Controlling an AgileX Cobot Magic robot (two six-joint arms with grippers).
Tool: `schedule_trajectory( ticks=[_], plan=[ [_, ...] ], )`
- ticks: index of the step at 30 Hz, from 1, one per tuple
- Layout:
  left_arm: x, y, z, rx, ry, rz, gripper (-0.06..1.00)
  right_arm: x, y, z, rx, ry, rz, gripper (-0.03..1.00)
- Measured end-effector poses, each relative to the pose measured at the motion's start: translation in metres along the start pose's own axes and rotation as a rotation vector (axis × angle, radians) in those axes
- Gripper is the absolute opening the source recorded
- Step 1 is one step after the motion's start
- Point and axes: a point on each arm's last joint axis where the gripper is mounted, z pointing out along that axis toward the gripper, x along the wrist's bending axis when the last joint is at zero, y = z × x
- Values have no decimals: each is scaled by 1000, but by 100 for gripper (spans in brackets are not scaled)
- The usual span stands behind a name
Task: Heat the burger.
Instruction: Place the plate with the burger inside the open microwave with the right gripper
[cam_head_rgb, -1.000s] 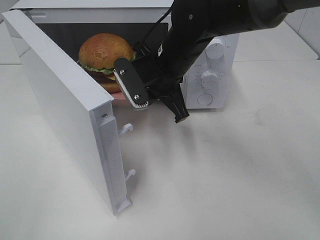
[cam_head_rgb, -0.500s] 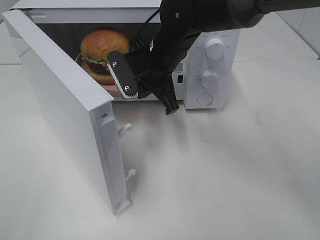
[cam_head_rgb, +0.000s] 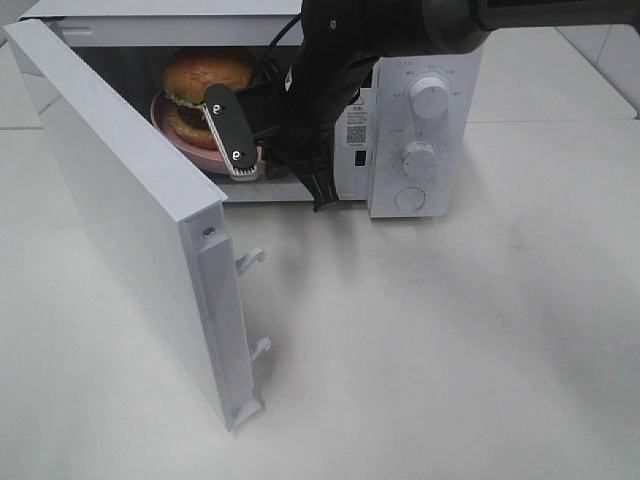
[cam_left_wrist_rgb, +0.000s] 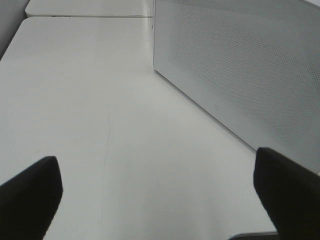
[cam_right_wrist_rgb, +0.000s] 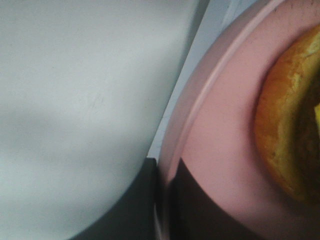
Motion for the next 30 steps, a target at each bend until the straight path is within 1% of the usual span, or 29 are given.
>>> schedule_trajectory(
  ticks=[2,4,10,14,23,25,28,30],
  plan=[
    [0,0,0,0,0,0,96,-2,0,1,0,-4,4,4],
    [0,0,0,0,0,0,96,-9,2,6,-3,-24,22,4],
    [0,0,0,0,0,0,96,-13,3,13,-2,-29,28,4],
    [0,0,0,0,0,0,96,-16,2,25,12,-35,72,4],
    [0,0,0,0,0,0,96,-16,2,40,19,-29,76,4],
    [0,0,0,0,0,0,96,-16,1,45,23,-36,112,8],
    [0,0,0,0,0,0,96,-17,0,46,27,-48,116,10],
    [0,0,0,0,0,0,96,-21,0,45,25,-94,151,21]
  ],
)
